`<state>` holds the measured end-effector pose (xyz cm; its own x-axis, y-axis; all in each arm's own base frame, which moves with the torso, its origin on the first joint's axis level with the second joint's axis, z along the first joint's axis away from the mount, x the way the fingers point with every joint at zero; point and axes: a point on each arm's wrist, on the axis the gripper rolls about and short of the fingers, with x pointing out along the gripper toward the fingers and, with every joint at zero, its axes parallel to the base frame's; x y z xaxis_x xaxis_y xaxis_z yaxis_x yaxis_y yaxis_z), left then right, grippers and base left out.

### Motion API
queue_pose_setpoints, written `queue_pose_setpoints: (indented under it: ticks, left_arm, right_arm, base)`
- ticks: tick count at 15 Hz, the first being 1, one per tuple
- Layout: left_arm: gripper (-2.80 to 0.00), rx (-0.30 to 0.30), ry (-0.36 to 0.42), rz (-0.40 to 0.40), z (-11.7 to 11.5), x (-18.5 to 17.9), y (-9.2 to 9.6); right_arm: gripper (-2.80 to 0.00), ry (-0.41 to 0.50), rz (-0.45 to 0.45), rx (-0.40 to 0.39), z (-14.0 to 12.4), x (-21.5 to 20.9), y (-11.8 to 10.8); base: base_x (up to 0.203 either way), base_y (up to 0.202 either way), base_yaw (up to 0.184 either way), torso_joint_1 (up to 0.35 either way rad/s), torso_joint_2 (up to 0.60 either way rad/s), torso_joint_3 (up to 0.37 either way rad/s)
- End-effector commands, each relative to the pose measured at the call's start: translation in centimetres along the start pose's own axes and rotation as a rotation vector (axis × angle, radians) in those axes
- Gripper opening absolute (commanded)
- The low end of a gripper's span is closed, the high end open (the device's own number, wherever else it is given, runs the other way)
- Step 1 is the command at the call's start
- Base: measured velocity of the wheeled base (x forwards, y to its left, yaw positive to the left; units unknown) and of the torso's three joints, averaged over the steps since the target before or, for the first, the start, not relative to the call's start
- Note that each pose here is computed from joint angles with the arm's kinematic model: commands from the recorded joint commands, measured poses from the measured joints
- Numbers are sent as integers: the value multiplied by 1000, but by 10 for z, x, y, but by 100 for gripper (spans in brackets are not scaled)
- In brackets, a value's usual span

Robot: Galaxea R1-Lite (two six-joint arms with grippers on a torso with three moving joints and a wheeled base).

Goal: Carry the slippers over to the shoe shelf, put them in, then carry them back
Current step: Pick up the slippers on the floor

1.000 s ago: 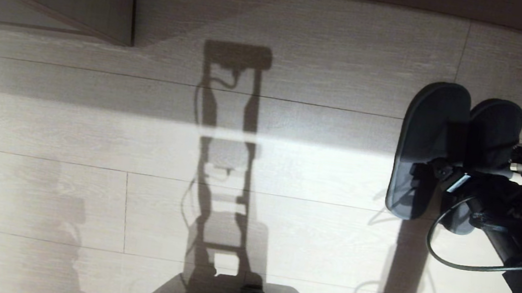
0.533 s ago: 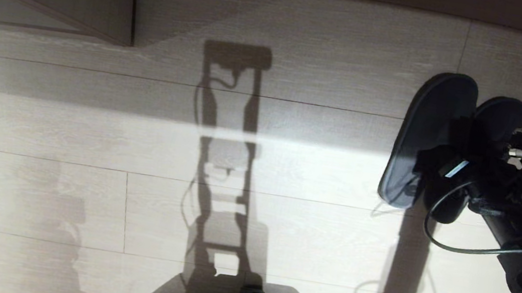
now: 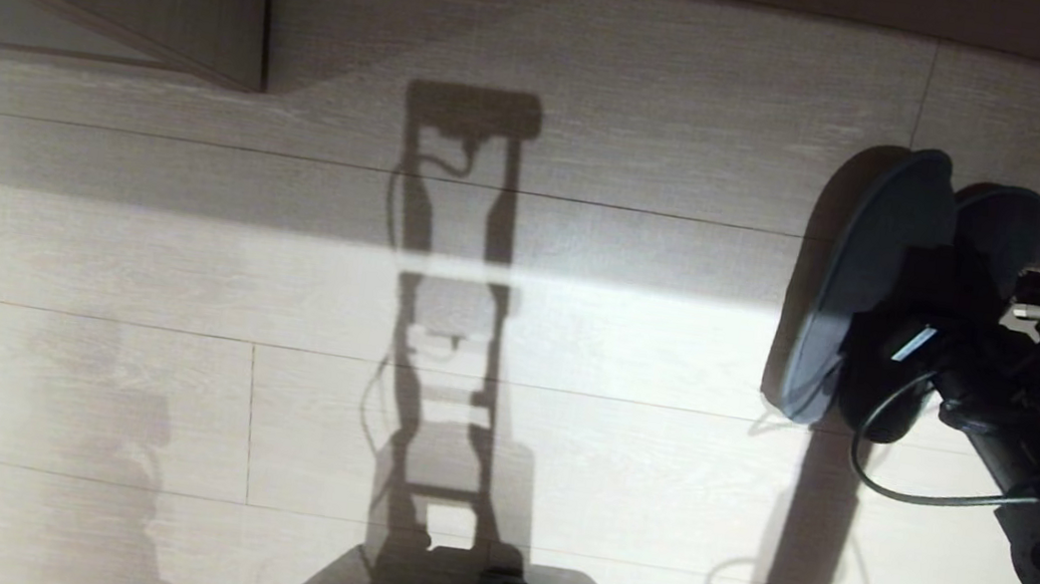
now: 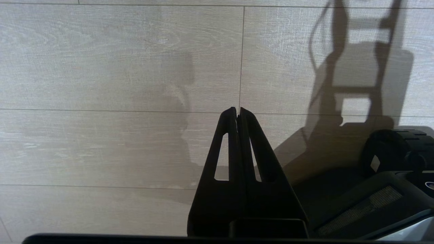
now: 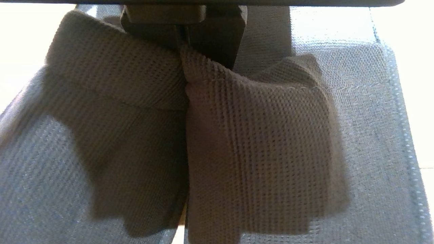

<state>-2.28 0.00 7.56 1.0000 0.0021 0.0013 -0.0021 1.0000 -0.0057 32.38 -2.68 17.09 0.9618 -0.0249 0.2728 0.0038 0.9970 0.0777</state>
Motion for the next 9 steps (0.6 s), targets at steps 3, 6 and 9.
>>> queue_pose_setpoints:
  ticks: [3, 6, 9]
  left_arm:
    - [-280, 0, -2, 1, 0, 0, 0]
    - [-280, 0, -2, 1, 0, 0, 0]
    - [-280, 0, -2, -1, 0, 0, 0]
  right_arm:
    - [-280, -85, 62, -6, 43, -26, 7]
    - [-280, -92, 129, -12, 77, -64, 14]
    - [-280, -88, 191, -18, 109, -115, 21]
  base:
    - [0, 0, 0, 0, 0, 0]
    - [0, 0, 0, 0, 0, 0]
    - [0, 0, 0, 0, 0, 0]
